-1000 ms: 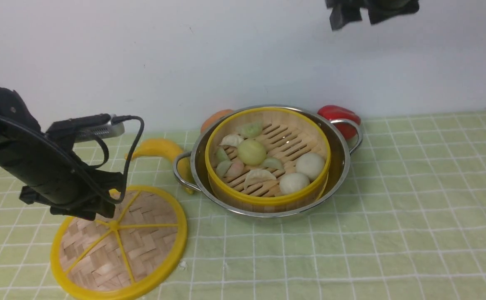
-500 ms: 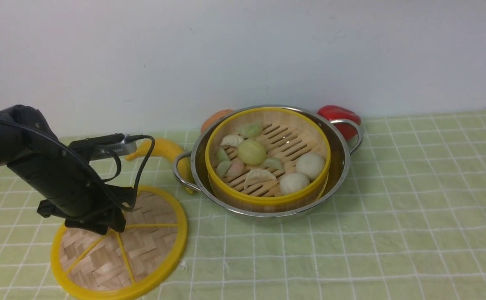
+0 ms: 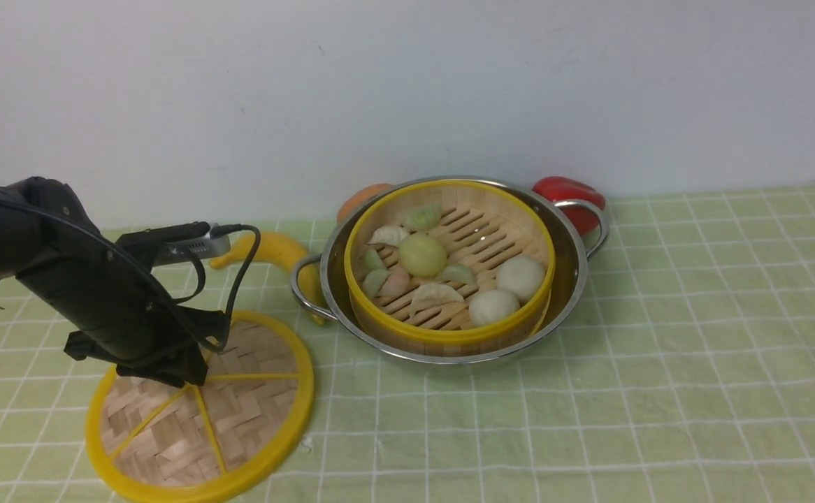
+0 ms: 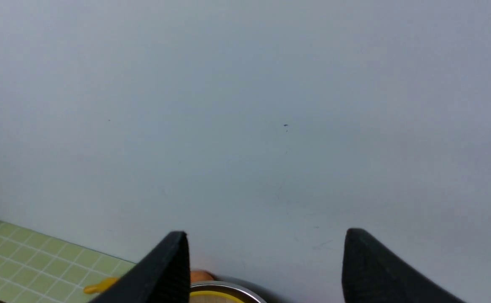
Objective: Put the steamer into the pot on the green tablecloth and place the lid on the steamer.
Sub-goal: 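Grasp the bamboo steamer lid lying on the table by its centre knob, then place the yellow bamboo steamer lid onto the steamer in the pot with the left gripper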
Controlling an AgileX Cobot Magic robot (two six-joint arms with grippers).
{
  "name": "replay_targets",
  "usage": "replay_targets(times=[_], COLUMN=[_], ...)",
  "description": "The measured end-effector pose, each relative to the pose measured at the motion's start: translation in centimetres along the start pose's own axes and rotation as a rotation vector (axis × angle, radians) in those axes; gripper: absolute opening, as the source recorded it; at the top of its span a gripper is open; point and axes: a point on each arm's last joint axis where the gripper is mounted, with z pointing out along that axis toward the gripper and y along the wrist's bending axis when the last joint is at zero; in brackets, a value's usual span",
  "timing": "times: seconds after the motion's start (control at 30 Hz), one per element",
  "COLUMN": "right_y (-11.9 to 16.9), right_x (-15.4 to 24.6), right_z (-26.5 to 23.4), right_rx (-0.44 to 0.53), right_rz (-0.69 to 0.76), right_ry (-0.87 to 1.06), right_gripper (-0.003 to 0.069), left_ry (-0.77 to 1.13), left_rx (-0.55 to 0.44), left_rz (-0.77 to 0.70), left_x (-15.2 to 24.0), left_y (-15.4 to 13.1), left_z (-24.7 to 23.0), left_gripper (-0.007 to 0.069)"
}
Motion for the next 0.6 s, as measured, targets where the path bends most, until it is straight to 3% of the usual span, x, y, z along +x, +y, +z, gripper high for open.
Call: replay_targets(times=[0.13,0.27,0.37,0.43,0.53,0.6], right_y=[-0.8,-2.1,-2.9,-3.3,-3.7,-3.8], right_x=[0.8,3.6,6.4,8.2,11.0,11.7], right_z=[-1.3,-2.5,-3.0,-3.7,-4.9,-5.2], right_rx=[0.081,0.195,0.252,0.273,0.287,0.290], right_rz=[-0.037,-0.089,-0.094,-0.083,-0.057,-0.046], right_ry=[0.015,0.096,0.173,0.214,0.267,0.277], right_gripper=[0.0474,0.0474,0.0474,0.0474,0.0473,0.0473], left_ry=[0.024,-0.077,-0.160,-0.225,-0.338,-0.357], left_rx=[-0.054,-0.191,-0.221,-0.210,-0.149,-0.123], left_rz=[0.023,0.024,0.044,0.096,0.264,0.328], left_x=[-0.7,-2.5,-3.6,-4.4,-5.6,-5.8], left_y=[0.6,1.5,0.5,-1.6,-8.2,-10.8], left_z=[-2.9,-9.7,-13.9,-16.1,-18.4,-18.4], left_gripper=[0.0120,0.0120,0.0120,0.0120,0.0120,0.0120])
